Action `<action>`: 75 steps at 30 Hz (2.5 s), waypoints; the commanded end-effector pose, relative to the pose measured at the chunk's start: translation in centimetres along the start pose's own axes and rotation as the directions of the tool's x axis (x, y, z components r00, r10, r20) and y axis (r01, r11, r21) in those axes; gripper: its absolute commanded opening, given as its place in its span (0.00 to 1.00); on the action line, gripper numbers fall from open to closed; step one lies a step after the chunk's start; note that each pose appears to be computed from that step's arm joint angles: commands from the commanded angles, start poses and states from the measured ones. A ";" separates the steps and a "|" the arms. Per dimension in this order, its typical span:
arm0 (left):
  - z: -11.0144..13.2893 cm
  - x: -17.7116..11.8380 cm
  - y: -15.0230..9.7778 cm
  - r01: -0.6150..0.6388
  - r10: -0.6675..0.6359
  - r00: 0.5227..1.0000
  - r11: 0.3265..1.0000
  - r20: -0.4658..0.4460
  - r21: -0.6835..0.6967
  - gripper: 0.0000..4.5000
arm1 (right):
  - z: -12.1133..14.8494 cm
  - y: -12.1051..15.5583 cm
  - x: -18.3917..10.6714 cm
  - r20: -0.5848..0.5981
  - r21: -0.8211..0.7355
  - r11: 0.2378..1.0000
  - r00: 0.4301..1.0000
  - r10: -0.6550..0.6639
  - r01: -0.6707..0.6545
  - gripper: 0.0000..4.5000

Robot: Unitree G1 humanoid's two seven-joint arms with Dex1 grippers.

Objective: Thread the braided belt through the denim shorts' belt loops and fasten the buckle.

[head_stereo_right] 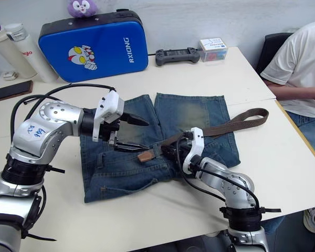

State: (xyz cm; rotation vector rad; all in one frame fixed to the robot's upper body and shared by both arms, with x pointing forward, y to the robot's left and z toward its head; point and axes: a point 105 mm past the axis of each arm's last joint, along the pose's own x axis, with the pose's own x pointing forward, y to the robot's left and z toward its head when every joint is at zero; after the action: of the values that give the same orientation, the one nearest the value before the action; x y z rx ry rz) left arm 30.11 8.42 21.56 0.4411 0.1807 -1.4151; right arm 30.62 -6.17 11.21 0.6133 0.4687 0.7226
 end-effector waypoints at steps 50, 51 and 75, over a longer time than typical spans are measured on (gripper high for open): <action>-0.2 -0.5 0.2 0.019 -0.018 0.999 0.999 -0.031 0.047 1.00 | 2.7 2.7 -5.6 -0.019 0.114 0.992 0.998 0.061 -0.059 0.72; -0.4 -0.7 0.2 0.020 -0.018 0.999 0.999 -0.041 0.046 1.00 | 2.6 2.7 -6.1 -0.054 0.041 0.998 0.997 0.054 -0.052 0.83; -5.6 -0.6 -0.4 -0.058 0.111 0.982 0.948 -0.155 0.312 1.00 | 3.2 -5.2 -8.4 -0.311 -0.752 0.660 0.877 -0.367 0.010 0.00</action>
State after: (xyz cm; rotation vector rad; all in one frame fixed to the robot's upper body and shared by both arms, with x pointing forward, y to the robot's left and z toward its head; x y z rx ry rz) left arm 29.67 11.51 15.84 0.7349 0.1496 -1.3701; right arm 28.79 -15.52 11.67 -0.3572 0.5885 0.8308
